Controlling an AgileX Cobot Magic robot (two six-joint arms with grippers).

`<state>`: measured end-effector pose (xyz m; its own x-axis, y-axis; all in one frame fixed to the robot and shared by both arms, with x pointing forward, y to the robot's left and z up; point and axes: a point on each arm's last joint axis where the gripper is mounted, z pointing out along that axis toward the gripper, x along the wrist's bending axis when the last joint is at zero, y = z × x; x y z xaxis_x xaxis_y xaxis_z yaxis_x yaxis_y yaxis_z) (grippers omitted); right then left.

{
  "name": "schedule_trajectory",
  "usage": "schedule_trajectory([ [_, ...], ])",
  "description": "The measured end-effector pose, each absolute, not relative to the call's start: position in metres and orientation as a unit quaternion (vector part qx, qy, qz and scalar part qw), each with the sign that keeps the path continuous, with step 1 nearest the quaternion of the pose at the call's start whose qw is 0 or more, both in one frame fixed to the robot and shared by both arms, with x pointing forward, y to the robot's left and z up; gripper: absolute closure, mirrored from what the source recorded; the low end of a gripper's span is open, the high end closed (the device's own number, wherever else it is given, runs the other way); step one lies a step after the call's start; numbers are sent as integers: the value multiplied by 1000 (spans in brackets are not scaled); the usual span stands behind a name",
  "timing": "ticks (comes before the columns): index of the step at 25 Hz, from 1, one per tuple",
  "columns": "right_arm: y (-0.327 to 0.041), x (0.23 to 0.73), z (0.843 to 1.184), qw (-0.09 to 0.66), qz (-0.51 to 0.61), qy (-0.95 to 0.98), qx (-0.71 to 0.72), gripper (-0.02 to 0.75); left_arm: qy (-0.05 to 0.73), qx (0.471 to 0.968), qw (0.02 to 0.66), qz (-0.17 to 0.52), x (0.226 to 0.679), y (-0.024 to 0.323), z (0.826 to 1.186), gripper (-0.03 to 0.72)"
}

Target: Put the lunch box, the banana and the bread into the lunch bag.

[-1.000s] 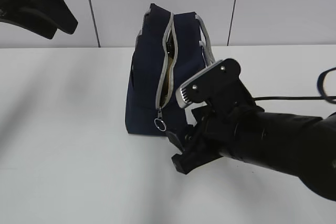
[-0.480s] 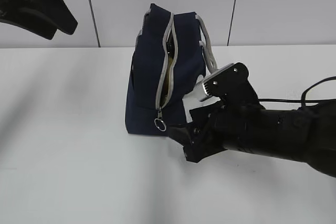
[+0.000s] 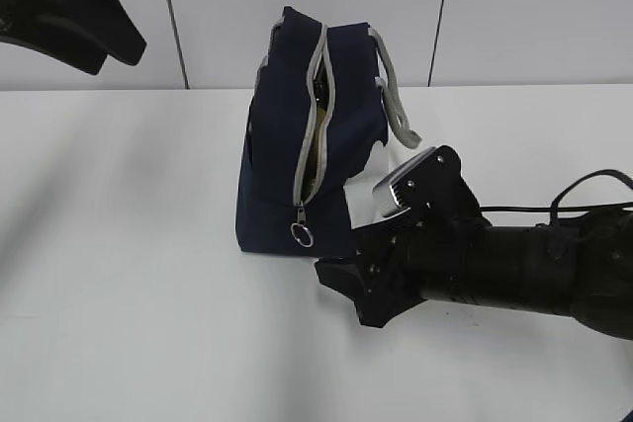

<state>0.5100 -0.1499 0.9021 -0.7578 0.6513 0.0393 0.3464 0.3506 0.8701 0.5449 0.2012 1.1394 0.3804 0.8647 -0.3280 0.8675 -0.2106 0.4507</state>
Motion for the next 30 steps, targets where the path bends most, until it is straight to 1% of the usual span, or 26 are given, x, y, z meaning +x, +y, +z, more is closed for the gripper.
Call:
schedule_trajectory([
  [10,-145,519,879,170,493,803,289,261,557,778,291,-2,545,201,1139,328],
  [20,-134,541,863,171,515,792,280,263,564,776,282,-8,545,202,1123,328],
  [22,-131,546,860,172,518,790,279,287,565,776,280,-9,546,202,1121,328],
  [27,-128,552,855,172,521,788,278,389,564,778,277,-11,549,201,1116,328],
  [30,-128,552,856,172,525,786,276,433,564,778,277,-11,550,201,1116,328],
])
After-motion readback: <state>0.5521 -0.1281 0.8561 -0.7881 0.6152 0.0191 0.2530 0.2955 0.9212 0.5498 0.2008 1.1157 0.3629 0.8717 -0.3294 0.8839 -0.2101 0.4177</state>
